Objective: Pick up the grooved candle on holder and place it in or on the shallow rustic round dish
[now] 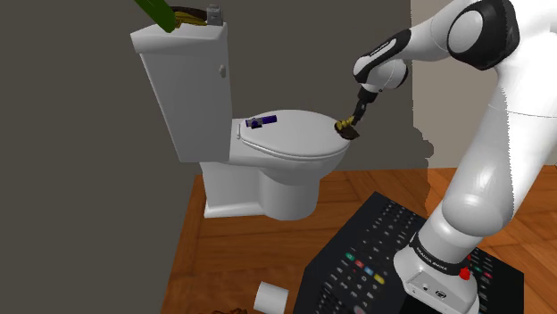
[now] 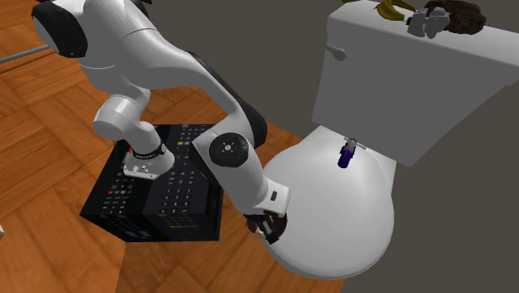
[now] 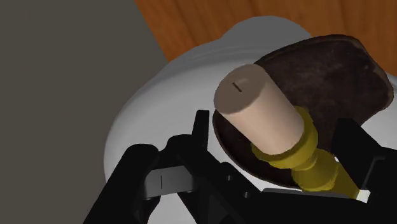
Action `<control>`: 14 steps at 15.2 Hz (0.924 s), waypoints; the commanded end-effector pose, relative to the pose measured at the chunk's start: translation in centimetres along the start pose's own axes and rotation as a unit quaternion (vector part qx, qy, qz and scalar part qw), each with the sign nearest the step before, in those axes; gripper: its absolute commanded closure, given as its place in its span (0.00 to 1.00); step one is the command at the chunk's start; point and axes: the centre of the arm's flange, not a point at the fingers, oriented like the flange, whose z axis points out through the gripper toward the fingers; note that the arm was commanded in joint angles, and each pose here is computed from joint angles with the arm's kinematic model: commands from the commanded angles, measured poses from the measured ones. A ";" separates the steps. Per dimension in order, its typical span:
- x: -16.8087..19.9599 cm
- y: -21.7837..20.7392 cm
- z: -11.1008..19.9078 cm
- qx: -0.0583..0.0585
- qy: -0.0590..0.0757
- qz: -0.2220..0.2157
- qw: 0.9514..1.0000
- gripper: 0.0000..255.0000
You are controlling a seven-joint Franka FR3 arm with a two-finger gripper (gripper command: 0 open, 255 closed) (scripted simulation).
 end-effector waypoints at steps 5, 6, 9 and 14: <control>0.0 0.0 0.0 0.000 0.000 0.000 1.000 0.00; 0.0 0.0 -1.3 0.000 0.000 0.000 1.000 0.00; 0.0 0.0 -5.0 0.000 0.000 0.000 1.000 0.00; 0.0 0.0 -5.0 0.000 0.000 0.000 1.000 0.00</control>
